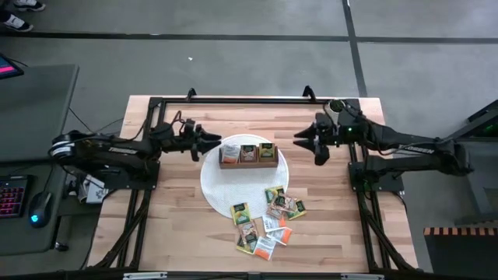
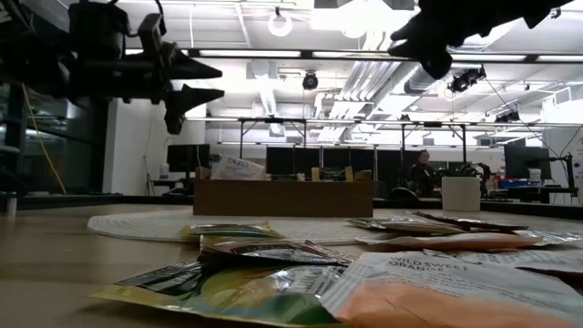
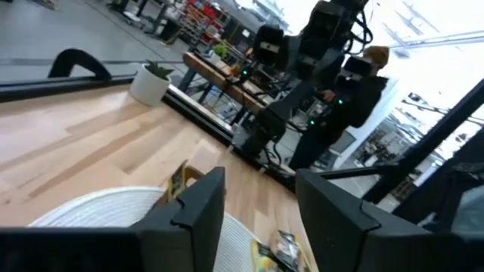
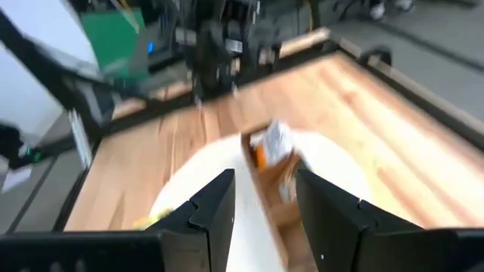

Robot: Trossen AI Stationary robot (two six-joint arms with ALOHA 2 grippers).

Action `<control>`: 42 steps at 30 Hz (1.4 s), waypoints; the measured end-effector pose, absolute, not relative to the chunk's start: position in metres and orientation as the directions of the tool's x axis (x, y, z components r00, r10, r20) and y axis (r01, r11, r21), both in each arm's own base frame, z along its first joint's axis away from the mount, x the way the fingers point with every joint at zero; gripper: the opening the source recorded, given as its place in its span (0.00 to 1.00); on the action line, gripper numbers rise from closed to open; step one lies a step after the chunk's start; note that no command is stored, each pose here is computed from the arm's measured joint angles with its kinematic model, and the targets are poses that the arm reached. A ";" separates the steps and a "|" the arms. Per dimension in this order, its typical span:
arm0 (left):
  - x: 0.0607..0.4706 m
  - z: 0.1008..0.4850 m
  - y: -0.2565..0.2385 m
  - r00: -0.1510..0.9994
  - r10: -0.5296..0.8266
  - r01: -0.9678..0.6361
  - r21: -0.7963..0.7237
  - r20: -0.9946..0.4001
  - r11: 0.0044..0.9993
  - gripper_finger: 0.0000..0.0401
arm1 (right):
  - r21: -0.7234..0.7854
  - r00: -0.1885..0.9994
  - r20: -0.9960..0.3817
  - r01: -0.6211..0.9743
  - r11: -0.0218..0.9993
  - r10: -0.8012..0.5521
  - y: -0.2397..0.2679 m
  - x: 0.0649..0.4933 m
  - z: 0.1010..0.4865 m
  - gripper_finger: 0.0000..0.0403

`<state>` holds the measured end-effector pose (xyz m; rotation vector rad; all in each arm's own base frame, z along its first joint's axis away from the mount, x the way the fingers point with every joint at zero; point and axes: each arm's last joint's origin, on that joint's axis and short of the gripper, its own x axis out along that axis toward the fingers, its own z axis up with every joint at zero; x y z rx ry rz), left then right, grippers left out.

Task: Pick & Place Tea
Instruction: Put the brown tea bag into the middle section of the wooden organizer

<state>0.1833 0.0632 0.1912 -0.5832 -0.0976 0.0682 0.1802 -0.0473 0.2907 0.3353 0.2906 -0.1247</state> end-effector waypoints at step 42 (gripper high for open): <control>0.196 0.193 0.009 0.961 -0.185 0.021 -0.616 -0.204 0.787 0.37 | 0.375 0.579 -0.782 0.145 0.915 0.229 0.053 0.237 0.189 0.34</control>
